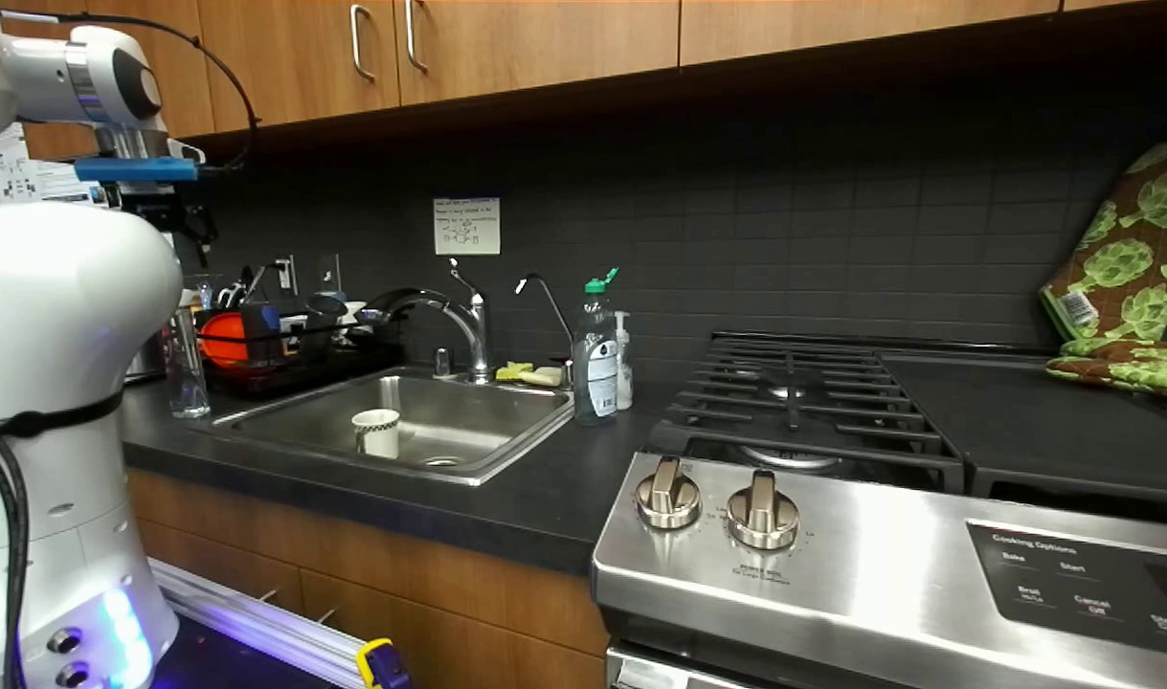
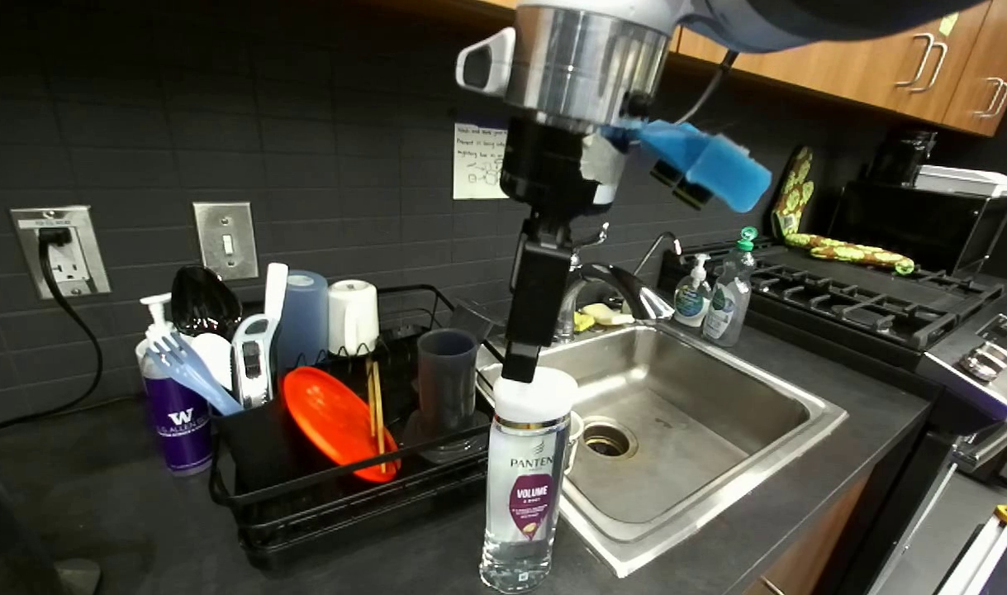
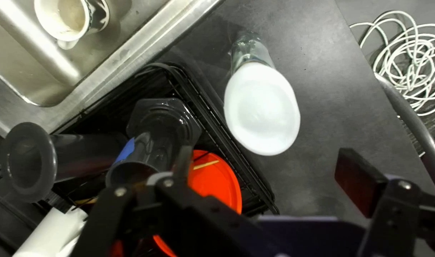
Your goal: Move the water bottle to the left
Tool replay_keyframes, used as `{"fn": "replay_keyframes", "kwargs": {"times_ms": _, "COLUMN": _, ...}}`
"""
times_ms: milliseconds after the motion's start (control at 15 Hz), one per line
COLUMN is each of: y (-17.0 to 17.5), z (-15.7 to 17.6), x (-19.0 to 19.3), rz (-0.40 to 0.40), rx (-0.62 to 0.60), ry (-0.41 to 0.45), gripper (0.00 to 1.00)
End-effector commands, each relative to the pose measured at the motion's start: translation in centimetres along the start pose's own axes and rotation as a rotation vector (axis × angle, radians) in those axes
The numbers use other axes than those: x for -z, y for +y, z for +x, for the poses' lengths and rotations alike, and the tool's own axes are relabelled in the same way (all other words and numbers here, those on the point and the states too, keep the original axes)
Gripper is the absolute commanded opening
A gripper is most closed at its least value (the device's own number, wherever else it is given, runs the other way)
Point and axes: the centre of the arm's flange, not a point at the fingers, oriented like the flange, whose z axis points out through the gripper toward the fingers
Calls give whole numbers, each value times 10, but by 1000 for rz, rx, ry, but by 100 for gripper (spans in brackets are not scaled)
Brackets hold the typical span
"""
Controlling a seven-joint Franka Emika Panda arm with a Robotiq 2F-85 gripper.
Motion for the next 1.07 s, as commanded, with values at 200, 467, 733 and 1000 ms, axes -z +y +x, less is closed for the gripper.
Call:
{"fn": "replay_keyframes", "kwargs": {"times_ms": 200, "y": 24, "z": -13, "x": 25, "rz": 42, "rx": -74, "ry": 16, "gripper": 100}}
{"fn": "replay_keyframes", "kwargs": {"times_ms": 467, "y": 38, "z": -23, "x": 35, "rz": 40, "rx": -123, "ry": 41, "gripper": 100}}
{"fn": "replay_keyframes", "kwargs": {"times_ms": 733, "y": 53, "z": -33, "x": 48, "rz": 25, "rx": -165, "ry": 75, "gripper": 100}}
{"fn": "replay_keyframes", "kwargs": {"times_ms": 1000, "y": 66, "z": -46, "x": 57, "rz": 2, "rx": -206, "ry": 100, "gripper": 100}}
